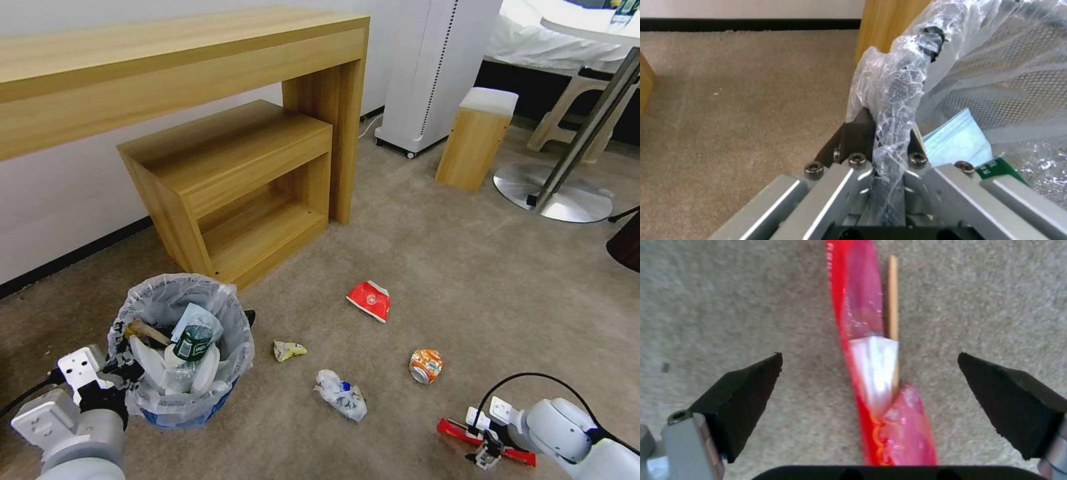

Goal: Pick up the trash bin and place the garbage on the floor into it.

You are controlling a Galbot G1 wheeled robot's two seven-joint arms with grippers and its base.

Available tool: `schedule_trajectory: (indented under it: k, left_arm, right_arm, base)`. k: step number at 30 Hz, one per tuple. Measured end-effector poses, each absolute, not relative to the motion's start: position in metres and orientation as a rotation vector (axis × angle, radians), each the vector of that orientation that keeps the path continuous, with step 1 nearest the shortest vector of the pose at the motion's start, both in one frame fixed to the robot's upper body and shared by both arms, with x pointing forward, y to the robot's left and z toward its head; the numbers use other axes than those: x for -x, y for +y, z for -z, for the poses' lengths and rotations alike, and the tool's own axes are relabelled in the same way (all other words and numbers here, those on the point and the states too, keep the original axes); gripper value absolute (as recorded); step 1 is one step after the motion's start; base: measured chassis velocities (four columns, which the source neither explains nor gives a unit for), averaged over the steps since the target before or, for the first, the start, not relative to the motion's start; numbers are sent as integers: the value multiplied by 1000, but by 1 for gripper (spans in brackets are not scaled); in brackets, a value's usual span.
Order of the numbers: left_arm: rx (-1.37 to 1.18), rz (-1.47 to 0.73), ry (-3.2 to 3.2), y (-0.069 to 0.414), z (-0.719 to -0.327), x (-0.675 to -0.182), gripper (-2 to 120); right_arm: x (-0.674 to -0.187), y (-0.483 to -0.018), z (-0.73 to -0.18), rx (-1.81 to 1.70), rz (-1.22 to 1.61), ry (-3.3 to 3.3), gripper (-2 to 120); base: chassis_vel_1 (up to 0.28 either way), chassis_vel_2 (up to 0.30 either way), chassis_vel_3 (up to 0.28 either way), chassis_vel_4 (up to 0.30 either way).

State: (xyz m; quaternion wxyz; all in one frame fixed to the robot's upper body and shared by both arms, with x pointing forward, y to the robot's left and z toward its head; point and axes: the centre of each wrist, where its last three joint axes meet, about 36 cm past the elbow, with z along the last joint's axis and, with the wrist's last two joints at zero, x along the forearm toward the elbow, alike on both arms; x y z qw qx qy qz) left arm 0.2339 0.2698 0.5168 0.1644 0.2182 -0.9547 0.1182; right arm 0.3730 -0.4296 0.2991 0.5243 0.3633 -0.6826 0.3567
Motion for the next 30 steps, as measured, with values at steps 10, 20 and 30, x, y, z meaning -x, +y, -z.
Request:
schedule_trajectory:
  k: [10,20,30]
  left_arm:
    - [-629,-334,-2717,272,-513,-237,1]
    - [-630,-329,-2717,274,-511,-240,1]
    - [-628,-328,-2716,275,-510,-242,1]
  right_arm:
    - [-378,-429,-288,-879,-853,-1639,89]
    - [-375,-426,-278,-887,-856,-1627,55]
    - [-373,-423,-272,-901,-852,-1631,21]
  base:
    - [0,0,0,0]
    - [0,0,0,0]
    - [0,0,0,0]
